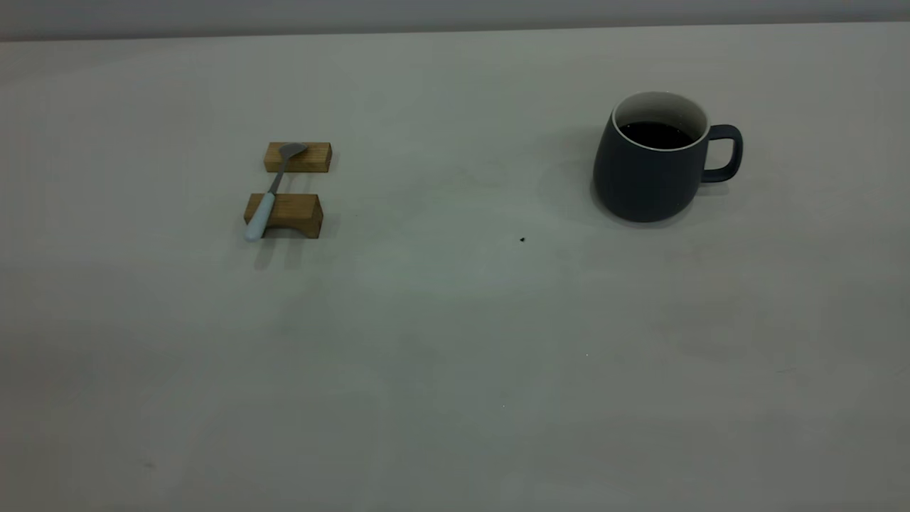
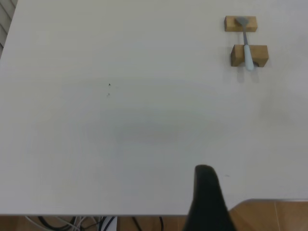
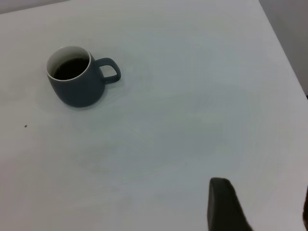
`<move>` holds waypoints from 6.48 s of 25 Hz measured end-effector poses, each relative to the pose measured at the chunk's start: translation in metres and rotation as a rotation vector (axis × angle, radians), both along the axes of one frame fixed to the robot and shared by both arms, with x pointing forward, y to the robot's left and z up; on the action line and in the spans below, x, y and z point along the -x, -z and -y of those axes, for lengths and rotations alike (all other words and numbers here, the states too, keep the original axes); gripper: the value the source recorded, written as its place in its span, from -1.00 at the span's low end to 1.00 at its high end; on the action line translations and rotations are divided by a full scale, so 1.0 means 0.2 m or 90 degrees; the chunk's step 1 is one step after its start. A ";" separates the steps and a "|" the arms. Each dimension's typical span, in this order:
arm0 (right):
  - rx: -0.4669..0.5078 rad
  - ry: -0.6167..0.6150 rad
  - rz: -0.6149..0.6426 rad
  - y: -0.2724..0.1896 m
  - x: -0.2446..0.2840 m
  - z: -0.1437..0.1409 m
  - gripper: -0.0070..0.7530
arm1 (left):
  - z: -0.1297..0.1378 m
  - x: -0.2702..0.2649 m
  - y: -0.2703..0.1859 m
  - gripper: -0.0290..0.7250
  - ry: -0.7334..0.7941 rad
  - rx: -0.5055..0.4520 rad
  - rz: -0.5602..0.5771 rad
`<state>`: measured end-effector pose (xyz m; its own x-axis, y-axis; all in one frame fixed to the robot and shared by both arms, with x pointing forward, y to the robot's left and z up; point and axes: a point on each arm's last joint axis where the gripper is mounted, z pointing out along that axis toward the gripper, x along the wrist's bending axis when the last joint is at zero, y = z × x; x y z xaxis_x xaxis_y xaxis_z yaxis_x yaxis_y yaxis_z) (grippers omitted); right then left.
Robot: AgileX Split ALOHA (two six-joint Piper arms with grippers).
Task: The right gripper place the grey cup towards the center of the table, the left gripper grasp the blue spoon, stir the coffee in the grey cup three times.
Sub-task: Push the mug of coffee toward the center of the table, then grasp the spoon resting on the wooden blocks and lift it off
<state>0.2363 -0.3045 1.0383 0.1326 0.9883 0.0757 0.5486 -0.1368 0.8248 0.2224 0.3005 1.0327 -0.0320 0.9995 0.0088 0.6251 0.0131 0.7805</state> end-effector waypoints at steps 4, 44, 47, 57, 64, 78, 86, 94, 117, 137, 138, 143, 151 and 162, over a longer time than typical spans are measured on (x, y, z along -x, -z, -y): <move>0.000 0.000 0.000 0.00 0.00 0.00 0.15 | 0.00 0.00 0.00 0.63 0.000 0.000 0.000; -0.003 -0.001 -0.003 0.00 0.00 0.00 0.15 | 0.00 0.00 0.00 0.63 0.000 0.000 0.000; -0.012 -0.021 -0.020 -0.03 -0.05 -0.02 0.15 | 0.00 0.00 0.00 0.63 0.000 0.000 0.000; 0.128 -0.173 -0.104 -0.09 -0.61 -0.04 0.57 | 0.00 0.00 0.00 0.63 0.000 0.000 0.000; 0.200 -0.286 -0.185 -0.02 -1.07 -0.05 0.60 | 0.00 0.00 0.00 0.63 0.000 0.000 0.000; 0.378 -0.711 -0.240 0.55 -1.83 -0.13 0.54 | 0.00 0.00 0.00 0.63 0.000 0.000 0.000; 0.467 -0.906 -0.185 0.87 -2.04 -0.14 0.51 | 0.00 0.00 0.00 0.63 0.000 0.000 0.000; 0.439 -0.903 -0.191 1.05 -2.15 -0.08 0.40 | 0.00 0.00 0.00 0.63 0.000 0.000 0.000; 0.360 -0.947 -0.157 1.29 -2.21 -0.49 0.39 | 0.00 0.00 0.00 0.63 0.000 0.000 0.000; 0.357 -0.948 -0.118 1.27 -2.15 -0.85 0.39 | 0.00 0.00 0.00 0.63 0.000 0.000 0.000; 0.341 -0.943 -0.121 1.26 -2.15 -0.84 0.39 | 0.00 0.00 0.00 0.63 0.000 0.000 0.000; 0.296 -0.893 -0.124 1.13 -2.17 -0.71 0.39 | 0.00 0.00 0.00 0.63 0.000 0.000 0.000; 0.100 -0.709 -0.167 0.74 -2.05 -0.43 0.39 | 0.00 0.00 0.00 0.63 0.000 0.000 0.000; -0.192 -0.342 -0.237 0.08 -1.42 -0.19 0.39 | 0.00 0.00 0.00 0.63 0.000 0.000 0.000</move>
<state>0.5200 -0.2675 1.0225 -0.2954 0.8673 0.4006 0.8419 0.0381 0.5382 0.2224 0.3005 1.0327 -0.0320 0.9995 0.0088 0.6252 0.0131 0.7803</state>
